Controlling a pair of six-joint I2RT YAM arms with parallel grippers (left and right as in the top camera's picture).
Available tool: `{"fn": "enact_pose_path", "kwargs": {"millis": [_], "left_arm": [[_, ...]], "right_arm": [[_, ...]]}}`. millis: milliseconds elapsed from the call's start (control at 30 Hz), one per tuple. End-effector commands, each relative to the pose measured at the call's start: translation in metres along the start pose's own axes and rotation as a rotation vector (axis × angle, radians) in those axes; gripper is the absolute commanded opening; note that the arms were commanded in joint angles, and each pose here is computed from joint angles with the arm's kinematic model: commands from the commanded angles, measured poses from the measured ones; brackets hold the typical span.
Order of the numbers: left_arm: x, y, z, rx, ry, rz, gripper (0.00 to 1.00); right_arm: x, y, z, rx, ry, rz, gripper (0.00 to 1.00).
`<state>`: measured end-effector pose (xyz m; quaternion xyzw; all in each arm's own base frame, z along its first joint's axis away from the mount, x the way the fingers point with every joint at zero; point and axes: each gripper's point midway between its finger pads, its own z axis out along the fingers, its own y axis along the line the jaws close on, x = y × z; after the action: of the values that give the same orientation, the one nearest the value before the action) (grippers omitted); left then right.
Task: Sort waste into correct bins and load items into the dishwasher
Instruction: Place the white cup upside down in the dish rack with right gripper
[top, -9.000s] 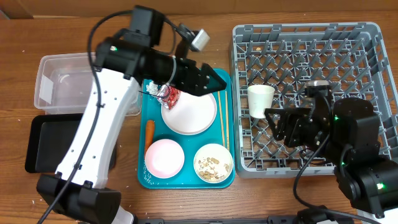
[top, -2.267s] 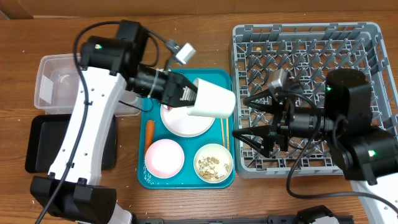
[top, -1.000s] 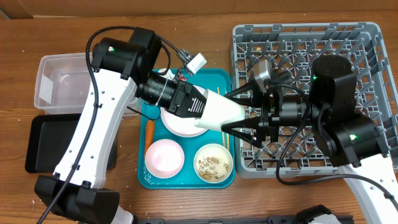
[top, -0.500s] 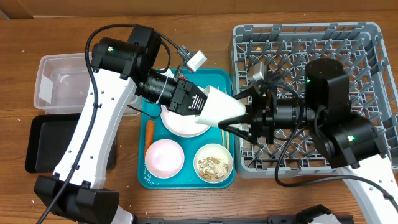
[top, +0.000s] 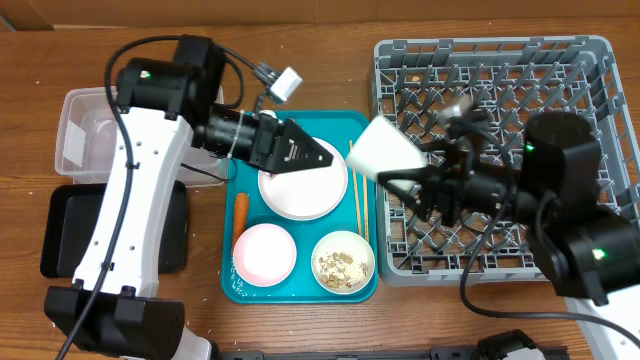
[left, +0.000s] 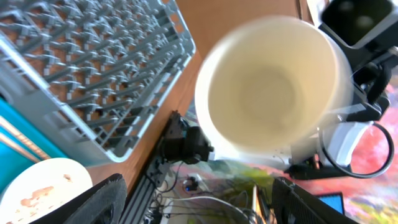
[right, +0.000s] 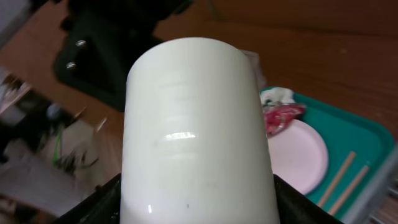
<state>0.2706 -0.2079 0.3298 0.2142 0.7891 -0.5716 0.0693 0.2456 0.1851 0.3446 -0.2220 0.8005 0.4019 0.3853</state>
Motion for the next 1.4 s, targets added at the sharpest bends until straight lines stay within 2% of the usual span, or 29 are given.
{"fn": "enact_pose_path", "kwargs": {"millis": [0, 200, 333, 500, 733, 800, 833, 900, 1000, 1167, 1267, 1367], "left_arm": [[0.0, 0.002, -0.012, -0.047, -0.026, -0.005, 0.76], [0.005, 0.016, -0.019, -0.121, -0.012, -0.037, 0.75], [0.007, 0.02, -0.02, -0.142, -0.004, -0.037, 0.74], [0.007, 0.022, -0.02, -0.153, -0.001, -0.037, 0.74], [0.009, 0.026, -0.021, -0.179, 0.009, -0.037, 0.73], [0.01, 0.027, -0.021, -0.187, 0.012, -0.037, 0.72], [0.01, 0.029, -0.021, -0.198, 0.016, -0.038, 0.68], [0.013, 0.037, -0.023, -0.244, 0.029, -0.058, 0.66], [0.017, 0.048, -0.026, -0.311, 0.043, -0.102, 0.66], [0.016, 0.071, -0.035, -0.451, 0.044, -0.139, 0.64], [0.01, 0.103, -0.048, -0.685, 0.016, -0.209, 0.64], [0.003, 0.131, -0.06, -0.934, -0.034, -0.262, 0.67]], "right_arm": [[-0.001, -0.056, -0.025, 0.333, -0.062, 0.178, 0.52], [0.059, -0.149, -0.096, 0.9, -0.03, 0.583, 0.52], [0.094, -0.179, -0.129, 1.075, 0.044, 0.754, 0.51], [0.135, -0.204, -0.15, 1.187, 0.199, 0.922, 0.51], [0.168, -0.227, -0.136, 1.175, 0.41, 1.035, 0.51], [0.173, -0.232, -0.127, 1.135, 0.452, 1.044, 0.59], [0.174, -0.233, -0.118, 1.08, 0.477, 1.04, 0.72], [0.17, -0.232, -0.104, 0.988, 0.475, 1.026, 0.87], [0.149, -0.232, -0.109, 0.99, 0.412, 0.995, 0.91], [0.08, -0.21, -0.132, 1.0, 0.211, 0.857, 1.0], [0.038, -0.181, -0.138, 0.955, 0.076, 0.735, 1.0], [0.015, -0.155, -0.136, 0.89, -0.015, 0.636, 1.0]]}}
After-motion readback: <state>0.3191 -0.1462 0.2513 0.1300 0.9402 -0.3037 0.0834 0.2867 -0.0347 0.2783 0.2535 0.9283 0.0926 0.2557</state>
